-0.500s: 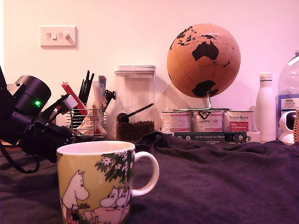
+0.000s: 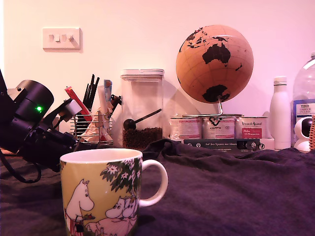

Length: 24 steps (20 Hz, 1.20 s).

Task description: Pick up the coffee capsules on the table and drop them inside the coffee cup

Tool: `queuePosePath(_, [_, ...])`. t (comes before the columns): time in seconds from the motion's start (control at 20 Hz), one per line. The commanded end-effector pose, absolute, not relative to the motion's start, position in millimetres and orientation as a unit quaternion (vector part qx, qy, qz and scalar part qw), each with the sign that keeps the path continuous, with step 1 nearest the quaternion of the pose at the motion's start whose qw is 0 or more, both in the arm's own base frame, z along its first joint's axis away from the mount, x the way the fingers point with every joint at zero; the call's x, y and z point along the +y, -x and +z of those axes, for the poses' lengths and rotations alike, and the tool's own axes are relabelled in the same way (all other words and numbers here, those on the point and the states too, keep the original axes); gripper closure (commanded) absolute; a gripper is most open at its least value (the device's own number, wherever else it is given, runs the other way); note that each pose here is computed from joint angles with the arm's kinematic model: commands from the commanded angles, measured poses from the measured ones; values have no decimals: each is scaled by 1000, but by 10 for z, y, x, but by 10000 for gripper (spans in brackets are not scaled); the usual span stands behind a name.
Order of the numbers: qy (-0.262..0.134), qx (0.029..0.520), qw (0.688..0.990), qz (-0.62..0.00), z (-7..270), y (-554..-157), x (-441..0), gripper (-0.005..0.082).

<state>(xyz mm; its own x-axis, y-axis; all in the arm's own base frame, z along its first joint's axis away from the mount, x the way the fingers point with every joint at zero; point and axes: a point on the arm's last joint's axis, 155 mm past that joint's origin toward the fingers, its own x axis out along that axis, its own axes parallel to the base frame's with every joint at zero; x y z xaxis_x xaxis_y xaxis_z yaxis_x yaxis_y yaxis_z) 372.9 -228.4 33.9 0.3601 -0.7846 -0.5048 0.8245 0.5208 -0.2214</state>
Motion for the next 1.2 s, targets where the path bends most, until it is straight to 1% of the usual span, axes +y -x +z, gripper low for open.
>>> queuePosePath(0.0, [-29,289,819,-494,427,-3635,-2292,642])
queuePosePath(0.15, [-13,299,806,-511,558,-3495,-2317,642])
queuePosePath(0.35, [-19,287,805,-518,715,-3357,-2355,642])
queuePosePath(0.55, [-20,283,804,-523,764,-3148,-2344,642])
queuePosePath(0.9, [-6,266,814,-517,916,-2853,-2251,642])
queuePosePath(1.15, [-1,242,817,-524,1128,-2634,-2276,642])
